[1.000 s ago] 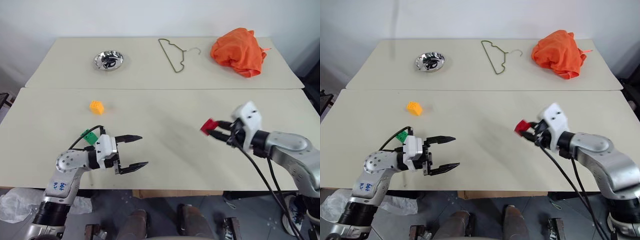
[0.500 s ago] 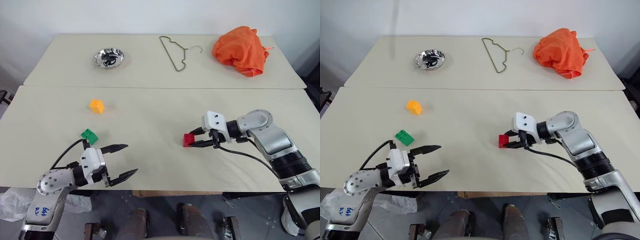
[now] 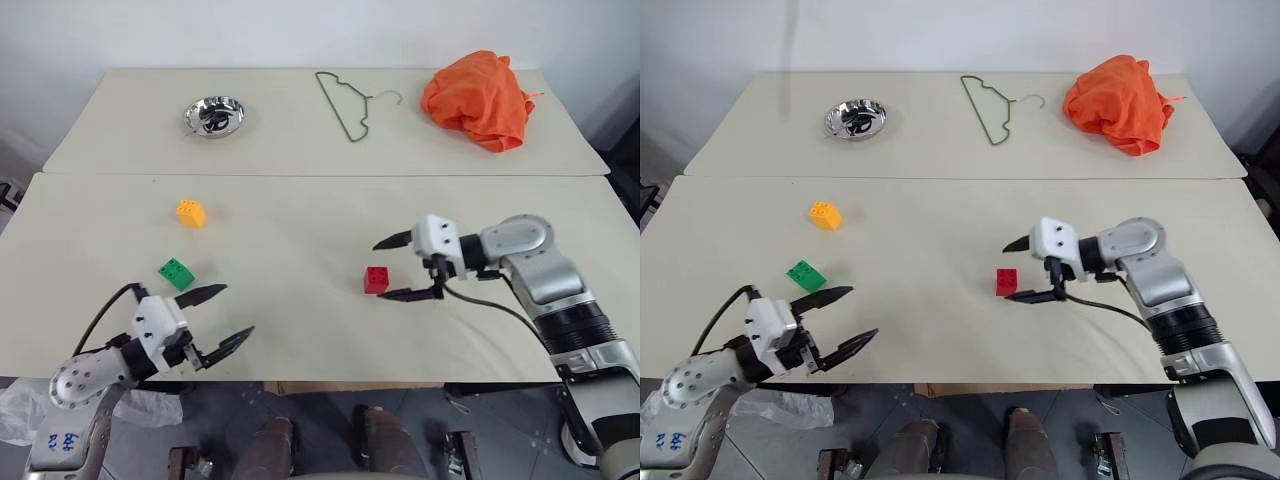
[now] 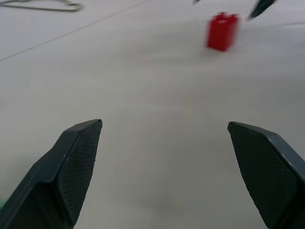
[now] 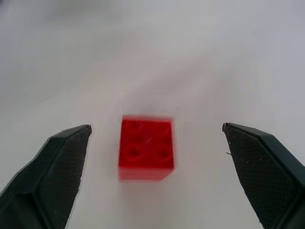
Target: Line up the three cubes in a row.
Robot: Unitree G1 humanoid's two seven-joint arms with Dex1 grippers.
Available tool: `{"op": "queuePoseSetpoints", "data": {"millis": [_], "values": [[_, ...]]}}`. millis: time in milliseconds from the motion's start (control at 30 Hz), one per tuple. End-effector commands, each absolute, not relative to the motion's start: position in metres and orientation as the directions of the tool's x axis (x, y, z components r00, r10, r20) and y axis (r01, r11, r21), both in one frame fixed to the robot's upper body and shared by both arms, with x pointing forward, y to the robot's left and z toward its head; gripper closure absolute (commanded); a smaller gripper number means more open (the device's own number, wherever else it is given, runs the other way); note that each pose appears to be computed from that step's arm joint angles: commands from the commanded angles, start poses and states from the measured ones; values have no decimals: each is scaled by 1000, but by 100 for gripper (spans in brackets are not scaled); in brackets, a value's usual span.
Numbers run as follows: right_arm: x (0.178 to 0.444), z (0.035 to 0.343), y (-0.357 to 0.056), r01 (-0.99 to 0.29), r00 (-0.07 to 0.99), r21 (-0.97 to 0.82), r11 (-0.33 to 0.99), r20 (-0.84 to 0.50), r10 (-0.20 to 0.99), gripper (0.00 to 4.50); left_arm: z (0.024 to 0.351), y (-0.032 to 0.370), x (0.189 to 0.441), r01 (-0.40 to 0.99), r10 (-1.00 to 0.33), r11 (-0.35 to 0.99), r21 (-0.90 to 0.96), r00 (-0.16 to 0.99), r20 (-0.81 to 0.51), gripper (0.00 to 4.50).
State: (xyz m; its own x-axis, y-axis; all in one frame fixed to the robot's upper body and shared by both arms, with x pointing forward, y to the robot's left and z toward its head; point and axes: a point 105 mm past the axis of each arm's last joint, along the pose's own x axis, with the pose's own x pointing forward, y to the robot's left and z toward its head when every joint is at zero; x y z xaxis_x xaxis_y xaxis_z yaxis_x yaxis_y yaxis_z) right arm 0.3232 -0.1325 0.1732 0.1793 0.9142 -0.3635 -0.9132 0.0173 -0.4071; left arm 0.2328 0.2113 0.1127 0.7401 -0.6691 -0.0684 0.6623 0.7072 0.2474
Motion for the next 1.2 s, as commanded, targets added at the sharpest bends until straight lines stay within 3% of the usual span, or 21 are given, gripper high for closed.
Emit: {"op": "queuePoseSetpoints", "data": {"millis": [33,100,200,367,433,633,733,1033,1200], "values": [[300,193,-144,-910,96,-413,37,-123,988,2,117,249,218,462,-479,849,258,878,7,0],[289,183,-160,-926,108,-366,93,-22,994,2,107,282,201,293,-305,928,231,952,17,0],[286,164,-183,-936,155,-321,143,-10,988,2,88,314,178,154,-155,971,182,988,-7,0],[290,160,-196,-913,192,-359,192,36,981,2,79,338,168,93,-92,988,127,996,-13,0],[289,158,-197,-908,188,-376,186,31,982,2,84,339,172,113,-114,988,105,993,9,0],[281,154,-185,-905,143,-397,151,50,988,2,102,314,215,353,-356,921,163,935,-13,0],[280,153,-181,-907,143,-394,150,48,989,2,109,313,244,398,-401,894,203,915,-27,0],[278,152,-178,-904,169,-388,182,67,983,2,103,284,290,508,-508,845,164,860,-49,0],[275,151,-178,-900,187,-388,200,72,980,0,105,277,299,502,-506,849,168,862,-21,114]]}}
